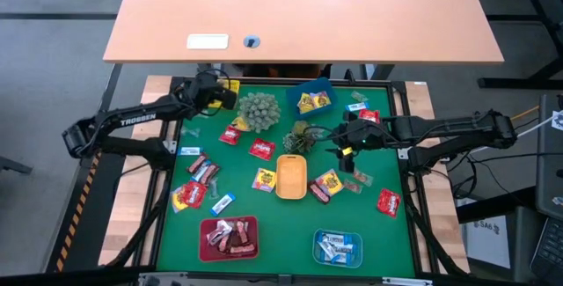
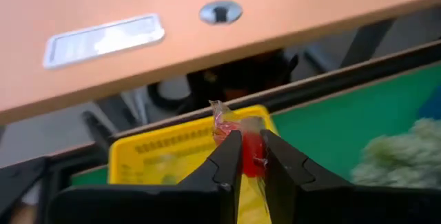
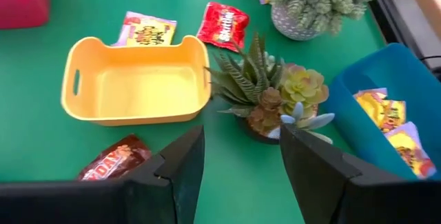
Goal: Sort candy
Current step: Put the red gummy into the yellow bin, then put the green gummy into the yellow bin
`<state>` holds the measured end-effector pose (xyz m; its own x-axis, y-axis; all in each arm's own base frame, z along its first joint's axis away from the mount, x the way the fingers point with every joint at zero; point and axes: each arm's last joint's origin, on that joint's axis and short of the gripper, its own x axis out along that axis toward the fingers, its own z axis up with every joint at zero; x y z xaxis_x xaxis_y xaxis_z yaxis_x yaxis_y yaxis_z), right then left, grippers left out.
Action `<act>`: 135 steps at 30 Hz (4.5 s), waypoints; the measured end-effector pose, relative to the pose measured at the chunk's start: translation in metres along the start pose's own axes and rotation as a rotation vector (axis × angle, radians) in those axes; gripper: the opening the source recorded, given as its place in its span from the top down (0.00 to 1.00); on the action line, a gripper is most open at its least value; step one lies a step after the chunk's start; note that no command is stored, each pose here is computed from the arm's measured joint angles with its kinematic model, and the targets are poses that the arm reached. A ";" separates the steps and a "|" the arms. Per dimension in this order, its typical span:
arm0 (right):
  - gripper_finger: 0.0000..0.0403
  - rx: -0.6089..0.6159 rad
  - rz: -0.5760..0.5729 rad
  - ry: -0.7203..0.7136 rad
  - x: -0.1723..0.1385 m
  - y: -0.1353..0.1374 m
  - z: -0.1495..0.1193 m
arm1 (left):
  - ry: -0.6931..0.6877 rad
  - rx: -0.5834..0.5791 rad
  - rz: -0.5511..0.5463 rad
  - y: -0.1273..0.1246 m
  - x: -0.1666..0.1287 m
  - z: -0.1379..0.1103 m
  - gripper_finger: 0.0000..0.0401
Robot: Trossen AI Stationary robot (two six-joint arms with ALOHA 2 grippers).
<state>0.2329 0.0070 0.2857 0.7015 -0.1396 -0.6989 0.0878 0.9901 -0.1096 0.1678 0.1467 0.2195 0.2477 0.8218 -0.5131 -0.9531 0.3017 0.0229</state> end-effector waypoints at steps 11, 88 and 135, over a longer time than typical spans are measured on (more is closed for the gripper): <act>0.53 0.113 -0.229 0.094 0.001 -0.022 -0.010 | 0.023 0.078 0.008 0.003 0.002 -0.001 0.81; 0.92 0.651 -0.345 0.710 0.082 -0.254 -0.131 | 0.048 0.069 -0.078 0.000 0.002 -0.002 0.63; 0.90 -0.039 0.401 0.225 0.082 -0.047 0.103 | -0.640 0.841 -1.085 -0.152 -0.113 -0.053 0.63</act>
<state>0.3590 -0.0492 0.3058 0.5032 0.2501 -0.8272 -0.1893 0.9659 0.1769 0.2752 -0.0170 0.2288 0.9869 0.0247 -0.1593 0.0542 0.8797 0.4725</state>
